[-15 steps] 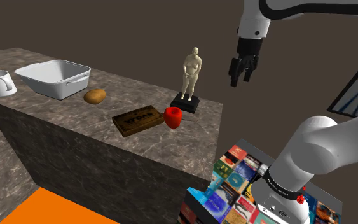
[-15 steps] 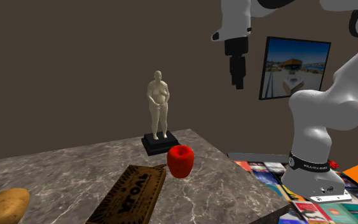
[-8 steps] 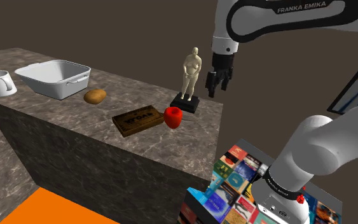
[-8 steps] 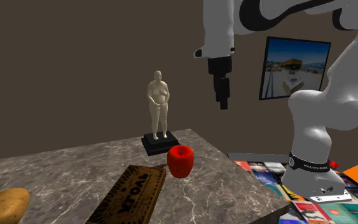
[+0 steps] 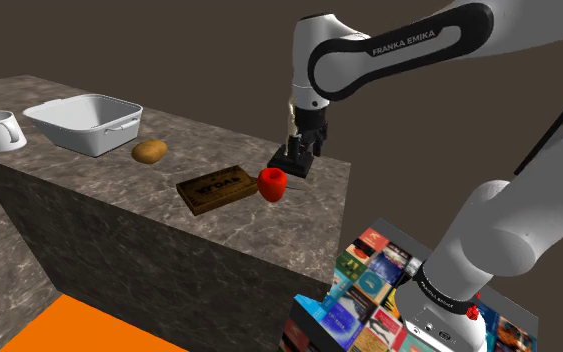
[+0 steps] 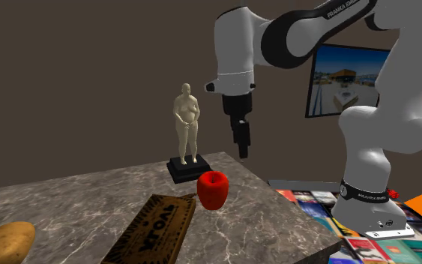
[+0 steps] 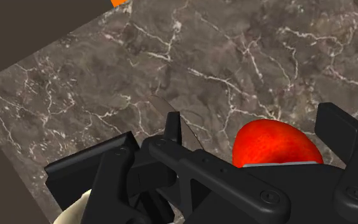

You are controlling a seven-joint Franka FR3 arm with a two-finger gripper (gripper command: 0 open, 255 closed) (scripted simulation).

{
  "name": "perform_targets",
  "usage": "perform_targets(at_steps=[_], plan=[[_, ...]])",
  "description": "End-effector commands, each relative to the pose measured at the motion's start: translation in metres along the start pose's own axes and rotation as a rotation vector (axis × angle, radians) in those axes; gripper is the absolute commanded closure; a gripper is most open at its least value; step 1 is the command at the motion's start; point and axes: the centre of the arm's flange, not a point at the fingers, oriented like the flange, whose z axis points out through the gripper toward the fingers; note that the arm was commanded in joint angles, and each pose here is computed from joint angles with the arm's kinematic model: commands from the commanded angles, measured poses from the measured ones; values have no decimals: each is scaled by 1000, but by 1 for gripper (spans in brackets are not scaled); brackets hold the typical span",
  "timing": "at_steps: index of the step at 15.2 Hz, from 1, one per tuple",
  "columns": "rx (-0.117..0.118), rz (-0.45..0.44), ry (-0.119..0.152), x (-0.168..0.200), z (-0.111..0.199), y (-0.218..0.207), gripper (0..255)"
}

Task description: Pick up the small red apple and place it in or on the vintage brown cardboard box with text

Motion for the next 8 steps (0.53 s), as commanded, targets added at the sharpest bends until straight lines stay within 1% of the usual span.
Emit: perform_targets(at_steps=[1, 5, 8], plan=[[-9, -26, 3, 19, 15, -18, 0], [-30, -76, 7, 54, 43, -49, 0], [-32, -83, 7, 58, 57, -52, 0]])
